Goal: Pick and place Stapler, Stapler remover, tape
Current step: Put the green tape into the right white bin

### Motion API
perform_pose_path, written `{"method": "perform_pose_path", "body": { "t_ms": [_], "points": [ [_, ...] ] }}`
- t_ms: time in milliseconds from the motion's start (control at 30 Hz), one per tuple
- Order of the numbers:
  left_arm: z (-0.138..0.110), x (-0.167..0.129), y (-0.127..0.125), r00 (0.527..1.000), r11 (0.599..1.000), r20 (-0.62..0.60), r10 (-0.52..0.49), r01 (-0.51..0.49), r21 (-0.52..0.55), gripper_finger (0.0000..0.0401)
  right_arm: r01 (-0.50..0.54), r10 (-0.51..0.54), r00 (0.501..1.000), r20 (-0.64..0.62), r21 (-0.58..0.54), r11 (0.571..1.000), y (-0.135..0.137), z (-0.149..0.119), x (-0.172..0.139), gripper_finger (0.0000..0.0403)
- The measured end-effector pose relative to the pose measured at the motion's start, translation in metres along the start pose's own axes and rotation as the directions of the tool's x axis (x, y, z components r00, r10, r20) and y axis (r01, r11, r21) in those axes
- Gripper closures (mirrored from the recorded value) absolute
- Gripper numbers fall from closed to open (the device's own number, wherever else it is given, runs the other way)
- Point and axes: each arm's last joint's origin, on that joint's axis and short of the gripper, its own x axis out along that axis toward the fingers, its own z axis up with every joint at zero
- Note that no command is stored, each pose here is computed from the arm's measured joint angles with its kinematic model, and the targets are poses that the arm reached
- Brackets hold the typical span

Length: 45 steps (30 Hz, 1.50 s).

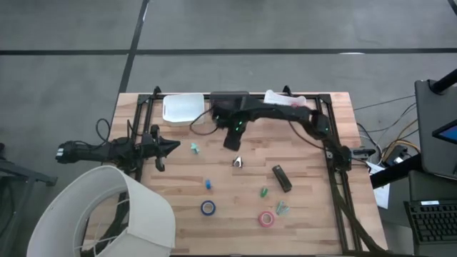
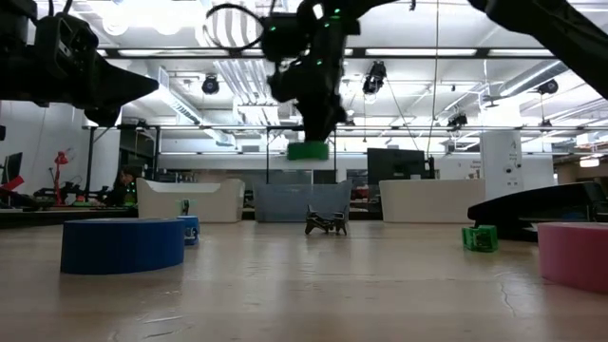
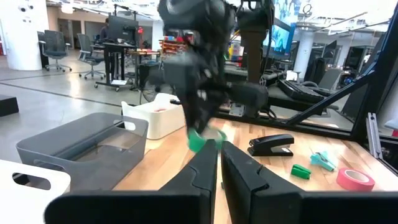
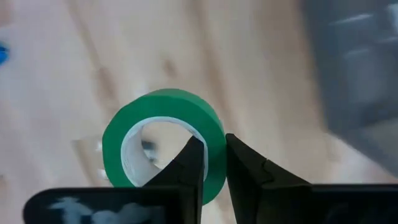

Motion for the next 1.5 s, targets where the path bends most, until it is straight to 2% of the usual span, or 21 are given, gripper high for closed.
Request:
{"method": "perform_pose_path", "body": {
  "t_ms": [233, 433, 600, 767, 900, 1167, 1400, 1500],
  "points": [
    [0.0, 0.0, 0.0, 1.0, 1.0, 0.0, 0.0, 0.0, 0.0, 0.0375, 0.093, -0.097, 0.995, 0.027, 0.123, 0.988, -0.058, -0.017, -0.035, 0.0359],
    [0.0, 0.0, 0.0, 1.0, 1.0, 0.0, 0.0, 0.0, 0.0, 0.0375, 0.148, -0.153, 0.988, 0.0, 0.262, 0.954, -0.112, -0.051, -0.054, 0.0353],
    [0.0, 0.0, 0.0, 1.0, 1.0, 0.0, 0.0, 0.0, 0.0, 0.0375, 0.194, -0.199, 0.98, -0.026, 0.39, 0.9, -0.151, -0.091, -0.059, 0.0355],
    [0.0, 0.0, 0.0, 1.0, 1.0, 0.0, 0.0, 0.0, 0.0, 0.0375, 0.217, -0.211, 0.975, -0.074, 0.538, 0.814, -0.184, -0.131, -0.047, 0.0351],
    [0.0, 0.0, 0.0, 1.0, 1.0, 0.0, 0.0, 0.0, 0.0, 0.0375, 0.238, -0.199, 0.971, -0.133, 0.628, 0.741, -0.204, -0.159, -0.033, 0.035],
    [0.0, 0.0, 0.0, 1.0, 1.0, 0.0, 0.0, 0.0, 0.0, 0.0375, 0.292, -0.179, 0.956, -0.233, 0.692, 0.66, -0.226, -0.189, -0.014, 0.0349],
    [0.0, 0.0, 0.0, 1.0, 1.0, 0.0, 0.0, 0.0, 0.0, 0.0375, 0.323, -0.228, 0.946, -0.23, 0.697, 0.64, -0.232, -0.191, -0.012, 0.0349],
    [0.0, 0.0, 0.0, 1.0, 1.0, 0.0, 0.0, 0.0, 0.0, 0.0375, 0.326, -0.245, 0.945, -0.217, 0.685, 0.651, -0.234, -0.19, -0.01, 0.0349]
  ]
}}
